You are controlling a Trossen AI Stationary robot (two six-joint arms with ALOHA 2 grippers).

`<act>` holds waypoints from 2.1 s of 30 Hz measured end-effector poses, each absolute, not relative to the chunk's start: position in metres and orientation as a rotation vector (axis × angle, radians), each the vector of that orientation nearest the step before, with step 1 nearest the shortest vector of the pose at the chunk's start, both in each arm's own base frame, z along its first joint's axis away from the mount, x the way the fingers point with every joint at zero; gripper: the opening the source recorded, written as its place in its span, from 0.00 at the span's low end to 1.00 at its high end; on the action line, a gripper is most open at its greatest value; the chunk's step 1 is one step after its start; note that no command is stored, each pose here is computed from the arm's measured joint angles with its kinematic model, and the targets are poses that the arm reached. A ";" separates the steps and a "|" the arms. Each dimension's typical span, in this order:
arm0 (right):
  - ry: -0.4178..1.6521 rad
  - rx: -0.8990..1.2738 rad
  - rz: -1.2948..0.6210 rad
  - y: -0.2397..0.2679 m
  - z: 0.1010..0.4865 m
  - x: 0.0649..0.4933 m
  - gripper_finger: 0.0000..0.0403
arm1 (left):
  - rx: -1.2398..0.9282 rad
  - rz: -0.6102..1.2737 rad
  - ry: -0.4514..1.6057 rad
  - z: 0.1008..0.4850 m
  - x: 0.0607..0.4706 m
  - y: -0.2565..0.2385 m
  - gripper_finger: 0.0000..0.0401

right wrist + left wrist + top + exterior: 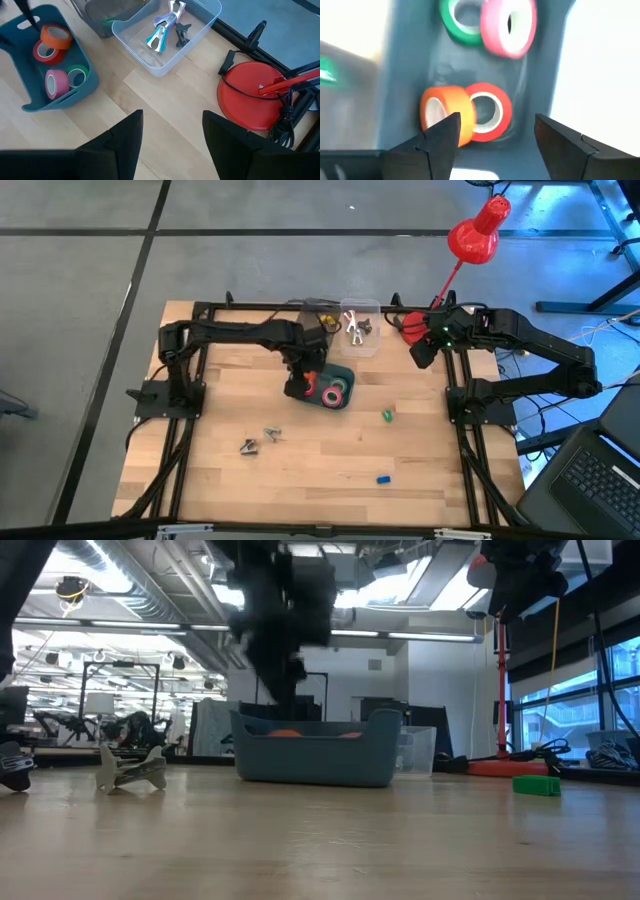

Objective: Pick and place Stapler, Stapler remover, tape
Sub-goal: Put the orange tape into the blue bin, then put the green stapler into the black bin

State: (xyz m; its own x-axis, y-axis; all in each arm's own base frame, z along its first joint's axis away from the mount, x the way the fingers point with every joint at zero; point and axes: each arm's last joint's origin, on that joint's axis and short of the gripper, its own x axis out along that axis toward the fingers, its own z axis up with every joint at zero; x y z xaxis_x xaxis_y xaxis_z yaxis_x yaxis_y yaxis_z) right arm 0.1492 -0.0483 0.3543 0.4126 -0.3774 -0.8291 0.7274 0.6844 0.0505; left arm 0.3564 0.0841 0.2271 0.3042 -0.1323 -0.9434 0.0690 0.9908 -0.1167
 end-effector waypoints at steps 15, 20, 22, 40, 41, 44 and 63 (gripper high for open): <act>0.935 0.407 -0.720 -0.048 0.353 0.147 0.51 | -0.212 -0.207 1.269 0.244 0.266 -0.030 0.60; 0.893 0.405 -0.708 -0.049 0.355 0.151 0.51 | -0.150 -0.153 1.254 0.241 0.255 -0.049 0.58; 0.903 0.472 -0.683 -0.047 0.354 0.150 0.51 | -0.109 -0.165 1.246 0.241 0.255 -0.053 0.57; 0.939 0.859 -0.693 0.044 0.248 0.180 0.50 | 0.070 -0.056 1.114 0.245 0.267 -0.033 0.51; 0.965 0.856 -0.708 0.045 0.240 0.182 0.49 | 0.072 -0.068 1.103 0.245 0.269 -0.031 0.50; 1.024 0.837 -0.721 0.049 0.220 0.192 0.49 | 0.075 -0.092 1.087 0.246 0.271 -0.027 0.48; 1.202 0.728 -0.711 0.063 0.159 0.233 0.49 | 0.042 -0.099 1.088 0.246 0.271 -0.020 0.46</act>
